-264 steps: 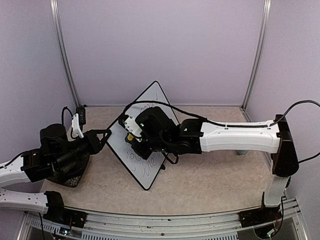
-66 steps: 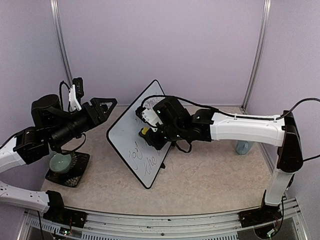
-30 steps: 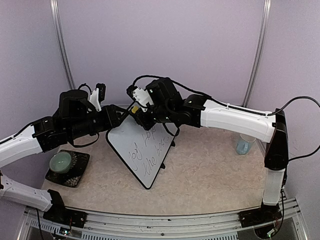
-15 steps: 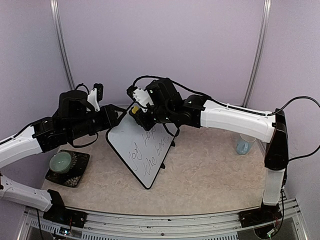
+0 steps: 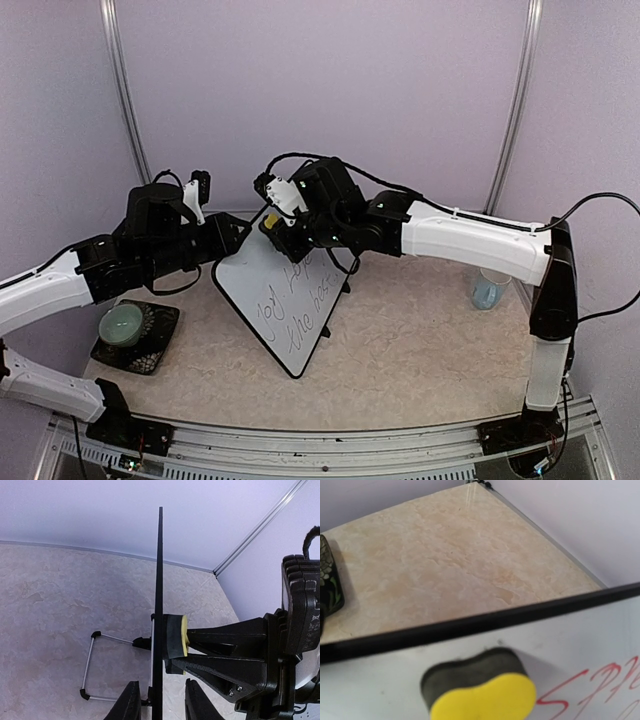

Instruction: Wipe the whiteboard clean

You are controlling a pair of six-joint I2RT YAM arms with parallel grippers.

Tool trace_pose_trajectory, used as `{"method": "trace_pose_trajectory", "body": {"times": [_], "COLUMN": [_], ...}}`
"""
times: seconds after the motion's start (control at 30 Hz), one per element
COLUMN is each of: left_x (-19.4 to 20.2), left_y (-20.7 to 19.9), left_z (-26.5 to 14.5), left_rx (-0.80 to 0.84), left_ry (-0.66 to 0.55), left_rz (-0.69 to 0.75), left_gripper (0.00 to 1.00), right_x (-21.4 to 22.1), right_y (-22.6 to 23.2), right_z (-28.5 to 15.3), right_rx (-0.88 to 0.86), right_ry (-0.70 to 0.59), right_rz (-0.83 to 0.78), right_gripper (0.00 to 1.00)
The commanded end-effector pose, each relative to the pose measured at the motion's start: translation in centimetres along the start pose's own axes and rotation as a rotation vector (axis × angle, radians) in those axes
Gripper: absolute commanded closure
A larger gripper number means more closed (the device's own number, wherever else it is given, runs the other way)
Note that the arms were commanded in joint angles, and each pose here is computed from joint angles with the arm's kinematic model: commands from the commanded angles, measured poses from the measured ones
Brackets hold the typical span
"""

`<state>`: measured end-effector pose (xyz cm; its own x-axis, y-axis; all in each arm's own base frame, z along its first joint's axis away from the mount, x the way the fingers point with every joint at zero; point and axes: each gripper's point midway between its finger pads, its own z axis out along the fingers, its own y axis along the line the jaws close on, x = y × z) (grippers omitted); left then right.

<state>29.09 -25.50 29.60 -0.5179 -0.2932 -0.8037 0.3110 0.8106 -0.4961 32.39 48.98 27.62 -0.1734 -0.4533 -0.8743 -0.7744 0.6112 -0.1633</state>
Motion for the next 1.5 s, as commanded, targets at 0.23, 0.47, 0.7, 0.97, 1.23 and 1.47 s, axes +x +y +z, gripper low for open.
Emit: {"method": "trace_pose_trajectory", "body": {"times": [0.23,0.47,0.7,0.97,1.23,1.47], "left_x": [1.4,0.6,1.2,1.3,1.1,1.3], "left_y": [0.5,0.1,0.3,0.0,-0.3,-0.6], "left_z": [1.1,0.8,1.5,1.9,1.7,0.6], "left_rx": [-0.005,0.021,0.029,0.042,0.055,0.074], "left_ry": [0.089,0.149,0.168,0.168,0.169,0.189], "left_rz": [0.039,0.066,0.049,0.038,0.023,-0.015], "left_gripper": [0.74,0.71,0.71,0.96,1.0,1.0], "right_x": [-0.8,-0.8,-1.1,-1.2,-2.2,-3.3], "right_y": [-1.6,-1.8,-1.6,-0.9,-0.9,-0.9], "right_z": [-1.3,-1.5,-1.4,-1.0,-1.9,-2.8], "right_rx": [0.025,0.025,0.013,-0.026,-0.039,-0.051], "right_ry": [-0.015,-0.013,-0.023,-0.021,-0.049,-0.076], "right_rz": [-0.01,-0.015,-0.012,-0.012,-0.002,0.006], "right_gripper": [1.0,1.0,1.0,1.0,1.0,1.0]}}
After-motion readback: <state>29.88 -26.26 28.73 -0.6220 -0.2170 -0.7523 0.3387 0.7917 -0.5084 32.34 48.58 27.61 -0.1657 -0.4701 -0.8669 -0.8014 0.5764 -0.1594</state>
